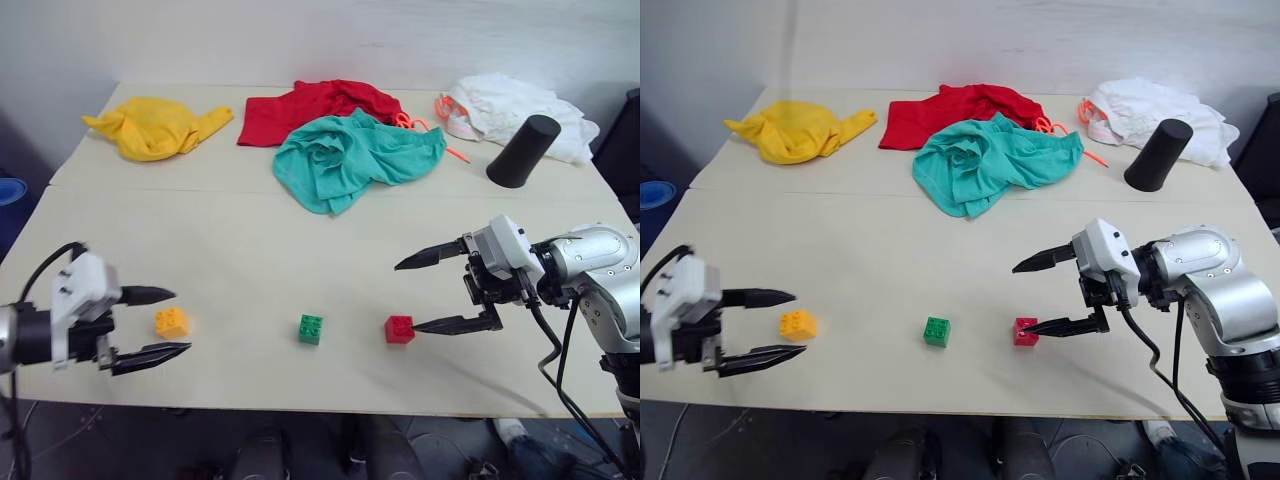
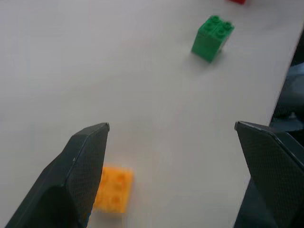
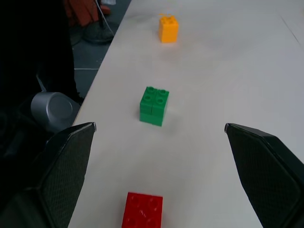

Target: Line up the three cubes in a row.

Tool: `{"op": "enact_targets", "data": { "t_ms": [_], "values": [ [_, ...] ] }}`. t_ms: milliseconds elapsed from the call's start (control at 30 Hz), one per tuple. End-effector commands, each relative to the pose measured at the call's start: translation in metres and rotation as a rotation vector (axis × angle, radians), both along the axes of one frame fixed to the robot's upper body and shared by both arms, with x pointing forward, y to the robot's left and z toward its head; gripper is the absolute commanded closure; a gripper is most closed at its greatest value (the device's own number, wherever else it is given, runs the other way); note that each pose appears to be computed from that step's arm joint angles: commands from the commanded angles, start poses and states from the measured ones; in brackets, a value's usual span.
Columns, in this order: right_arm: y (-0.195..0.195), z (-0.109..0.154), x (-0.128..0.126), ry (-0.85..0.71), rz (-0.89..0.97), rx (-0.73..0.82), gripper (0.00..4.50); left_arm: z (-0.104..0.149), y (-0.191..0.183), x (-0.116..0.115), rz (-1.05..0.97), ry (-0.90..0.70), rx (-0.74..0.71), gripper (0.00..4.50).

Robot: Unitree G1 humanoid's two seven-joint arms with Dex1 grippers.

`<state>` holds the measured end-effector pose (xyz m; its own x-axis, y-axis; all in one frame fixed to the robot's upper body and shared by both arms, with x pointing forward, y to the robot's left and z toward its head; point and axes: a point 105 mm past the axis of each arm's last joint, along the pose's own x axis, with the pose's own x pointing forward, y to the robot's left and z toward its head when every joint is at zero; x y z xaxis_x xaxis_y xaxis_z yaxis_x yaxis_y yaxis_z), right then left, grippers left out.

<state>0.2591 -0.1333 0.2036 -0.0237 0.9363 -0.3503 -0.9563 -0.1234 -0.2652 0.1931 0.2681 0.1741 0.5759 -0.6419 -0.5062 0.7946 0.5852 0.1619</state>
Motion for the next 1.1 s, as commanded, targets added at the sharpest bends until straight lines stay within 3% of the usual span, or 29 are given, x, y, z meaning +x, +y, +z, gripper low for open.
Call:
{"op": "enact_targets", "data": {
  "t_ms": [33,167,400,533,933,1100],
  "values": [
    [0.003,0.008,0.001,-0.028,0.037,0.009,0.00,-0.002,0.030,-0.008,0.116,-0.055,0.077,0.04],
    [0.001,0.008,0.003,-0.030,0.043,0.000,0.00,-0.014,0.049,-0.010,0.132,-0.048,0.129,0.04],
    [0.003,0.011,0.003,-0.035,0.041,0.009,0.00,-0.013,0.021,0.042,-0.035,-0.056,0.155,0.04],
    [-0.001,0.009,-0.002,-0.030,0.024,-0.002,0.00,-0.022,0.022,0.047,-0.054,0.043,0.166,0.04],
    [-0.005,0.011,-0.010,-0.027,-0.040,0.011,0.00,-0.041,0.018,0.067,-0.178,0.064,0.271,0.04],
    [-0.005,0.012,-0.012,-0.032,-0.050,0.012,0.00,-0.046,0.012,0.076,-0.196,0.066,0.248,1.12]
  ]
}}
